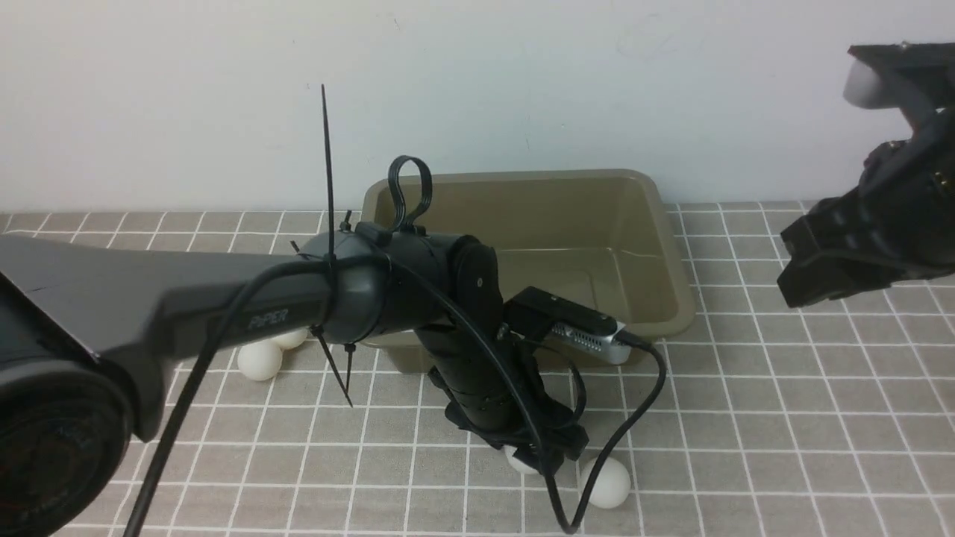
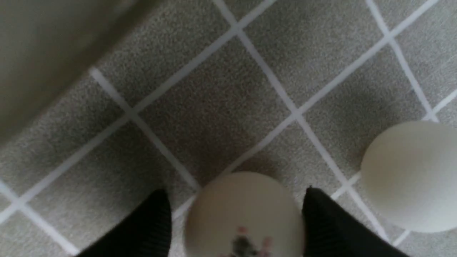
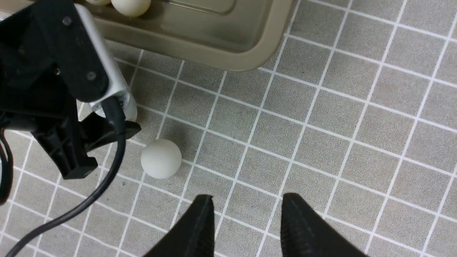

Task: Put the table tennis balls into the box on the grey coffee tablecloth.
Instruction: 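Reach for and grasp a ping pong ball on the table beside the basket, then drop the ball into the bin, then reach for and grasp a ping pong ball on the table, then release the ping pong ball into the bin and lift the gripper away, then reach for and grasp a ping pong ball on the table beside the basket, then drop the ball into the bin, then reach for and grasp a ping pong ball on the table beside the basket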

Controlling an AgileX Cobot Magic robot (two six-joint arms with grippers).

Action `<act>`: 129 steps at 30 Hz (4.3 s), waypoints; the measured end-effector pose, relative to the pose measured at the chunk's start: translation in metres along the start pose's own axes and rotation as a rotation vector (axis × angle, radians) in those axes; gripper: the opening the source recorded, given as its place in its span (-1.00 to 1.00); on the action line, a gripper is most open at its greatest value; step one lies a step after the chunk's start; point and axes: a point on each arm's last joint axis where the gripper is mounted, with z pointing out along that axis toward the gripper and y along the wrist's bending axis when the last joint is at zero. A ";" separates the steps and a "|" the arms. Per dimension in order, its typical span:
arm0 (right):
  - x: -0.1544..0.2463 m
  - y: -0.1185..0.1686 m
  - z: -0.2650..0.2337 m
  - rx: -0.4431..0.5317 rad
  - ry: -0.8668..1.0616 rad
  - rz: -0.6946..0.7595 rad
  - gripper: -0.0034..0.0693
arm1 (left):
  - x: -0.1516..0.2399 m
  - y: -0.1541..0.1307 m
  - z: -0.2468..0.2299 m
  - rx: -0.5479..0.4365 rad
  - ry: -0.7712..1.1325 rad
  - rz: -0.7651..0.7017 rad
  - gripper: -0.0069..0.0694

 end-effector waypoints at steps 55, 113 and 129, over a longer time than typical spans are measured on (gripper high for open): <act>-0.069 0.087 0.054 -0.096 -0.317 -0.208 0.08 | 0.031 0.139 -0.233 -0.344 -0.103 -0.371 -0.83; 0.062 0.028 -0.112 0.072 -0.424 -0.126 -0.31 | -0.031 0.088 -0.115 -0.214 -0.314 -0.106 0.56; 0.194 -0.006 -0.166 0.093 -1.154 -0.012 -0.94 | 0.021 0.170 -0.210 -0.382 -0.224 -0.430 -0.81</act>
